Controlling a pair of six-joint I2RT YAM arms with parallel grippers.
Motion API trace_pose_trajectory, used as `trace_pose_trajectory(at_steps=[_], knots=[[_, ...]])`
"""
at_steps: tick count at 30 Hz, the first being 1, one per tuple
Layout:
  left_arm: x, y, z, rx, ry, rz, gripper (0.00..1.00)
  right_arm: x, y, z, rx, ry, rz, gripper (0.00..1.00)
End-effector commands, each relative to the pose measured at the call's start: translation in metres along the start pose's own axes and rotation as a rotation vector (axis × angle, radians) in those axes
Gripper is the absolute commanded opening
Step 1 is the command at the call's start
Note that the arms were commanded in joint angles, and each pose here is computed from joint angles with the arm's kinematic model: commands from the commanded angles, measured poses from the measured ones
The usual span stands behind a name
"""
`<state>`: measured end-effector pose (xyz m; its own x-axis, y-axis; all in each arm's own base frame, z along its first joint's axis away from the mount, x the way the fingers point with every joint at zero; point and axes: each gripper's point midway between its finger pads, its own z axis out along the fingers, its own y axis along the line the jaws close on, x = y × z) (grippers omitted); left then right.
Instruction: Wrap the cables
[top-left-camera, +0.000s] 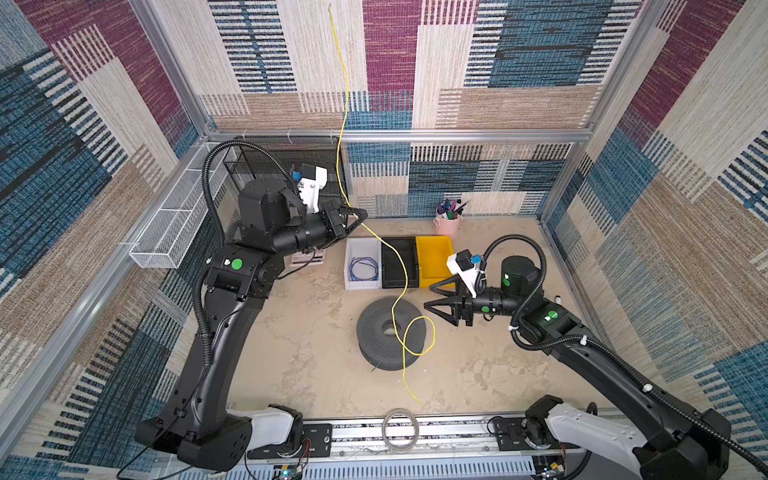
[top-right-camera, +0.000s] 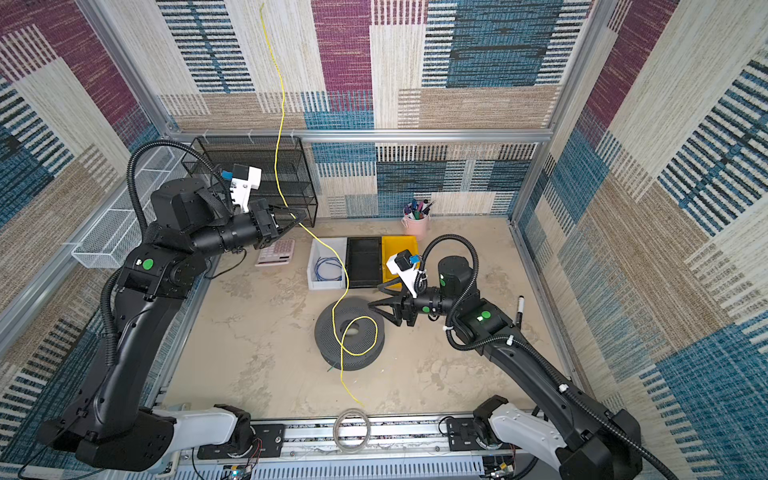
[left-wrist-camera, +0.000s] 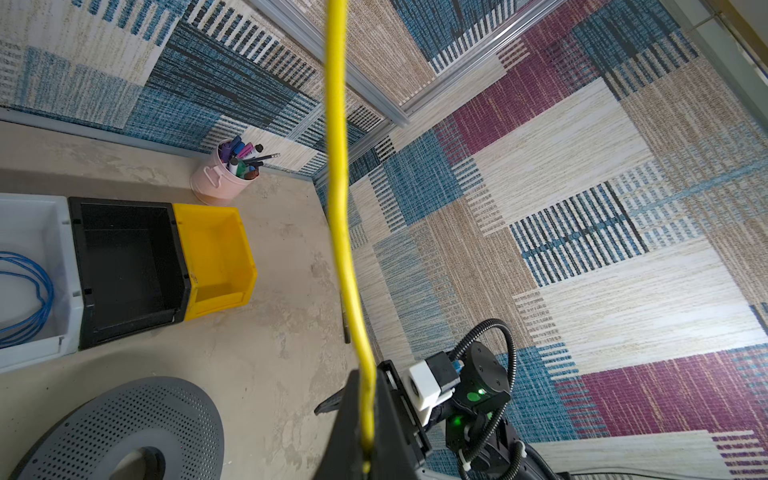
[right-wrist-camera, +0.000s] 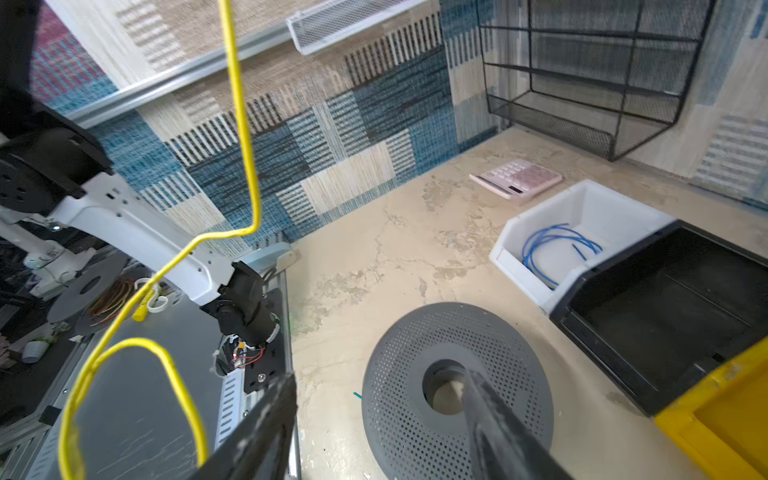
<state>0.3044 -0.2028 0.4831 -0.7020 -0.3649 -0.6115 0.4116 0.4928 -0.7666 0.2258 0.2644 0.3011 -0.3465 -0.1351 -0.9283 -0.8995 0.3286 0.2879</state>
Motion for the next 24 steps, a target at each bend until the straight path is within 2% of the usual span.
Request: trace_pose_trajectory(at_steps=[1, 8, 10, 14, 16, 20, 24], knots=[[-0.001, -0.005, -0.003, 0.017, -0.007, 0.024, 0.0, -0.002, -0.007, 0.0, 0.054, 0.01, -0.04, 0.65], [0.0, -0.005, -0.003, 0.02, -0.006, 0.026, 0.0, -0.002, -0.004, 0.009, 0.036, 0.043, -0.054, 0.64], [0.001, -0.005, -0.004, 0.016, -0.007, 0.03, 0.0, -0.008, -0.008, 0.003, 0.094, 0.028, -0.068, 0.63], [0.002, -0.004, -0.006, 0.006, -0.001, 0.04, 0.0, -0.029, -0.025, -0.026, 0.313, -0.017, -0.107, 0.69], [0.003, -0.004, -0.006, 0.005, 0.001, 0.042, 0.0, -0.039, -0.02, -0.039, 0.343, -0.039, -0.13, 0.71], [0.003, -0.004, -0.005, 0.01, 0.004, 0.041, 0.0, -0.041, -0.002, -0.04, 0.261, -0.013, -0.122, 0.71], [0.003, -0.004, -0.004, 0.014, 0.005, 0.038, 0.0, -0.021, 0.002, -0.031, 0.198, 0.049, -0.081, 0.68]])
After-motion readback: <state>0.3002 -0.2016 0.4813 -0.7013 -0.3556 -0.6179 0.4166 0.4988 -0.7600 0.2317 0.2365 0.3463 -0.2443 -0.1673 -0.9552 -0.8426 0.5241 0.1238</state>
